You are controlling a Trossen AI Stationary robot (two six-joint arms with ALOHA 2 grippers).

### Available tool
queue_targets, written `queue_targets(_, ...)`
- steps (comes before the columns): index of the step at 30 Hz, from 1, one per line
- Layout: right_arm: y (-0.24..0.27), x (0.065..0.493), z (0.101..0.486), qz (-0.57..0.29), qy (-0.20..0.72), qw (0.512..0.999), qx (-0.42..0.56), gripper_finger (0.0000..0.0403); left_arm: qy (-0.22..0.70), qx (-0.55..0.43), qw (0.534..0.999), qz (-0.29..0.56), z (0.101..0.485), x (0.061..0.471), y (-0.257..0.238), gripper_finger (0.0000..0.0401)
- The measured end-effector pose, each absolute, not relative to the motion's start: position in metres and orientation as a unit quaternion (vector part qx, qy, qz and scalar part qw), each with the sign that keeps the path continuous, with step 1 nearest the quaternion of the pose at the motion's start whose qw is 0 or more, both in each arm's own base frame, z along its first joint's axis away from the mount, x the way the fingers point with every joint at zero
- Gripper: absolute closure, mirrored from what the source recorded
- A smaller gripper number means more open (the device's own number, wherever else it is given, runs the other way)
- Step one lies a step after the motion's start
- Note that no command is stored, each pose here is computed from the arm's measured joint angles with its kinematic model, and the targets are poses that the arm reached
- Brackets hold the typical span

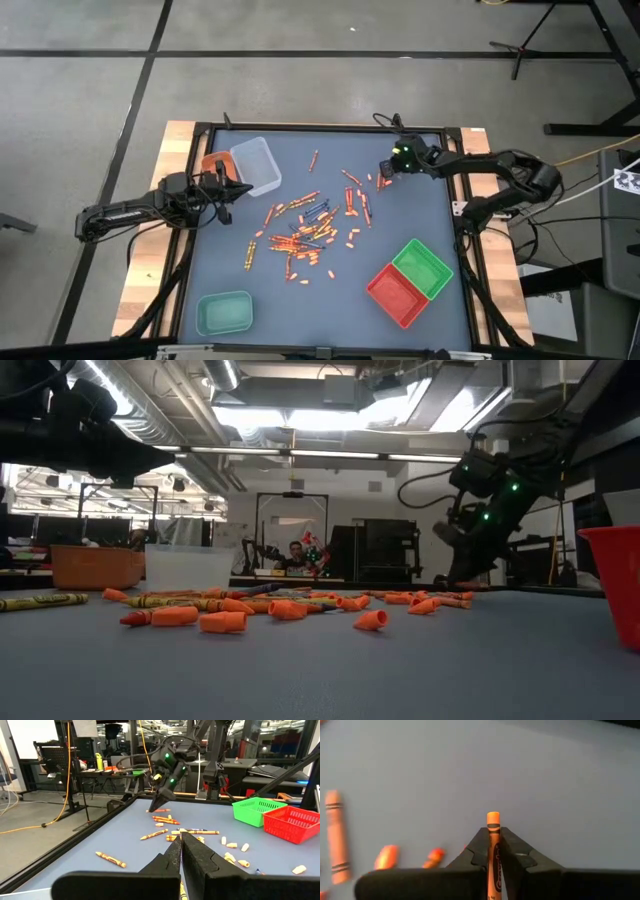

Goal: Sort crayons
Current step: Put the light orange crayon into the green bin

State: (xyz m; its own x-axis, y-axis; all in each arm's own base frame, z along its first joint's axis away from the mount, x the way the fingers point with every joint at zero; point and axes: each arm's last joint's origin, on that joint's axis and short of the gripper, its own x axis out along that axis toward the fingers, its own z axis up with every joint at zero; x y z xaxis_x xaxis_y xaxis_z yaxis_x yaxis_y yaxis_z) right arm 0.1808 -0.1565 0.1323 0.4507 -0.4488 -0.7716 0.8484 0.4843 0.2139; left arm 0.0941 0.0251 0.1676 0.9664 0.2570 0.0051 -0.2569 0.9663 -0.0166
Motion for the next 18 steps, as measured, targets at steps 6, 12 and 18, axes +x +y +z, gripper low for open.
queue_targets(6, -0.143, 0.174, 0.149, -0.322, 0.34, 0.815, 0.342, 0.0377, -0.003, -0.008, 0.992, 0.129, 0.167, 0.094, 0.025, 0.0401)
queue_targets(12, -0.125, 0.164, 0.168, -0.222, 0.334, 0.819, 0.411, 0.0377, -0.004, -0.008, 0.992, 0.129, 0.168, 0.094, 0.025, 0.0401)
queue_targets(18, -0.104, 0.155, 0.186, -0.142, 0.335, 0.82, 0.441, 0.0377, -0.003, -0.008, 0.992, 0.129, 0.167, 0.094, 0.025, 0.0401)
